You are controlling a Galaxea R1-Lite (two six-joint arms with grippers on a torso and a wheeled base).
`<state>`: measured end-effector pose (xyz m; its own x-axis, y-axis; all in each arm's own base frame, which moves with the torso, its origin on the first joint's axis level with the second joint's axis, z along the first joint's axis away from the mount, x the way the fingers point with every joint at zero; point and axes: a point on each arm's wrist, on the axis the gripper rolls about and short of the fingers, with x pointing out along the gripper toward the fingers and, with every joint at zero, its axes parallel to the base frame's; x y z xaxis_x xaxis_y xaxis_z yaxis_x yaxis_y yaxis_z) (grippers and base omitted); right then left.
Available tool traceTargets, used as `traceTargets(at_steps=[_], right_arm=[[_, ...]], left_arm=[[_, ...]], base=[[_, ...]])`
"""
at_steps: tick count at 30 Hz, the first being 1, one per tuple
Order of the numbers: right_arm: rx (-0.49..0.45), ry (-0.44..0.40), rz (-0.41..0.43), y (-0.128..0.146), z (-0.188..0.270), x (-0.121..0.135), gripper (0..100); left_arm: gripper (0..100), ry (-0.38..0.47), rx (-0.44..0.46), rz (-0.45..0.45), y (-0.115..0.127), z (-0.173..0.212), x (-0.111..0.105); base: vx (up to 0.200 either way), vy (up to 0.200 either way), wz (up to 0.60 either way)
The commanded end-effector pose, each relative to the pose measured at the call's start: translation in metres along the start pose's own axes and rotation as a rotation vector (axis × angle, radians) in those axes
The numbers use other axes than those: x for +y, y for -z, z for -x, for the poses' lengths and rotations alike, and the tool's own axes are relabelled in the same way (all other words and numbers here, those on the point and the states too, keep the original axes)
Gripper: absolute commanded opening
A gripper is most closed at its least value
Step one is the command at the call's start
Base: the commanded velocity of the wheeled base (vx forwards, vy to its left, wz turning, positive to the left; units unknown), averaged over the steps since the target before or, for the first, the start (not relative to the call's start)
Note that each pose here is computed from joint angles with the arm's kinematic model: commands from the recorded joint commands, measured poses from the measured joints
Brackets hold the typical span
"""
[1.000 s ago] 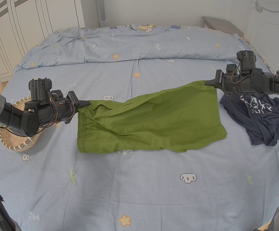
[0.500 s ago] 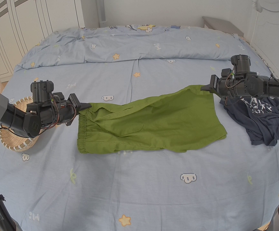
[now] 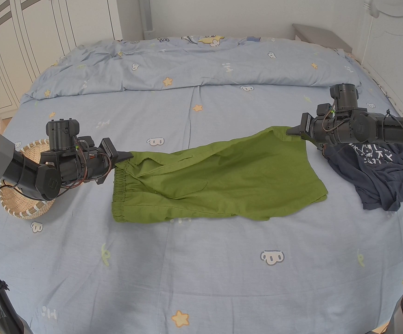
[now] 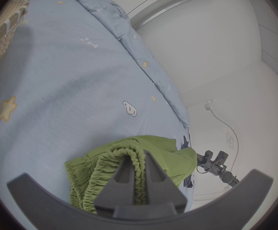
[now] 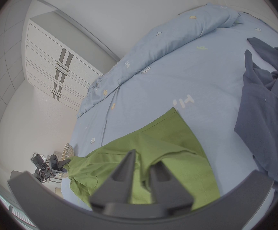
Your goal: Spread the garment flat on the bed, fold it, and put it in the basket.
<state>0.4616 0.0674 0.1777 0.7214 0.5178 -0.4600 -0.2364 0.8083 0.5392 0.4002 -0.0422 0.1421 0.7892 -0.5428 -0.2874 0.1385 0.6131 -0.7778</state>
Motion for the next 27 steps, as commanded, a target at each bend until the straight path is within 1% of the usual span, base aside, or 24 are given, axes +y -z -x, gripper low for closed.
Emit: traceTargets(at_steps=[1,4,5,12,19,23,25,27], right_arm=[[0.009,0.003,-0.005,0.002,-0.004,-0.003,100],[0.011,0.003,-0.007,0.003,-0.005,-0.003,100],[0.011,0.003,-0.007,0.003,-0.006,-0.004,100],[0.02,0.005,-0.011,0.006,-0.009,-0.006,100],[0.02,0.004,-0.011,0.006,-0.009,-0.005,100],[0.027,0.001,-0.047,0.007,-0.01,-0.005,100],[0.045,-0.006,-0.072,0.012,-0.012,-0.002,100],[0.066,-0.007,-0.078,0.018,-0.014,0.0,100]], left_arm=[[0,-0.007,0.007,0.006,0.002,-0.004,0.005],[0,-0.01,0.008,0.008,0.001,-0.006,0.006],[100,-0.019,0.008,0.013,0.001,-0.008,0.008],[100,-0.033,0.004,0.02,-0.002,-0.01,0.013],[100,-0.031,-0.002,0.018,-0.004,-0.008,0.011],[100,-0.033,-0.007,0.02,-0.005,-0.006,0.011],[100,-0.026,-0.022,0.014,-0.009,0.001,0.006],[100,-0.018,-0.03,0.01,-0.01,0.008,-0.001]], base=[[0.0,0.0,0.0],[0.0,0.0,0.0],[0.0,0.0,0.0],[0.0,0.0,0.0],[0.0,0.0,0.0],[0.0,0.0,0.0],[0.0,0.0,0.0],[0.0,0.0,0.0]])
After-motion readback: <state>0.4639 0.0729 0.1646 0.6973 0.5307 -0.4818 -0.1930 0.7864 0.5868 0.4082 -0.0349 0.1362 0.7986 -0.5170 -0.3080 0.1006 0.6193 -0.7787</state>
